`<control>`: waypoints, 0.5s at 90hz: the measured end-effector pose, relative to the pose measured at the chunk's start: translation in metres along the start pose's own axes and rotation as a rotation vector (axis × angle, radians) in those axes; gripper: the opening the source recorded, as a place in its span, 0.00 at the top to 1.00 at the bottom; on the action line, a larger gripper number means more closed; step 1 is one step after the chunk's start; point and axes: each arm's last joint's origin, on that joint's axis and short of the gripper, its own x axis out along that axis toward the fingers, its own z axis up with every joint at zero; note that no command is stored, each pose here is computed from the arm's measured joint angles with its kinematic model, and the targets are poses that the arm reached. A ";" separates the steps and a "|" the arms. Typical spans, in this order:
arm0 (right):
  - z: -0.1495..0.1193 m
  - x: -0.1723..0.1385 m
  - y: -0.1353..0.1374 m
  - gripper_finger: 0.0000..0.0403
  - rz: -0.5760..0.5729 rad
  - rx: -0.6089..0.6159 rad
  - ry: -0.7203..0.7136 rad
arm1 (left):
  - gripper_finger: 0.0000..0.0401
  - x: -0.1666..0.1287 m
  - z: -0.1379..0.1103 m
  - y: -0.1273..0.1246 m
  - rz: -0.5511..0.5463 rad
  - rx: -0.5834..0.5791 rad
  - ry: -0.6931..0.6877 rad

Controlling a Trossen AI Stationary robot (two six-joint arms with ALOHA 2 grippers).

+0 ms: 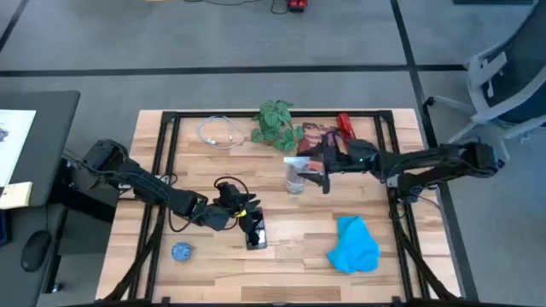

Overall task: Apply microfiber cloth
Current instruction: Return to Home Position

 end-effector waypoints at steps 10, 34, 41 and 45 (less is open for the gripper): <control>0.000 -0.029 0.002 0.11 -0.001 -0.001 0.130 | 0.73 -0.004 -0.002 -0.002 0.007 0.009 -0.021; -0.002 -0.118 0.024 0.20 0.132 0.029 0.199 | 0.73 -0.016 0.023 -0.003 -0.062 0.031 -0.037; -0.006 -0.139 0.027 0.22 0.162 0.084 0.095 | 0.73 -0.021 0.046 0.005 -0.060 0.081 -0.063; -0.006 -0.149 0.028 0.23 0.181 0.130 0.001 | 0.73 -0.023 0.060 0.014 -0.041 0.090 -0.066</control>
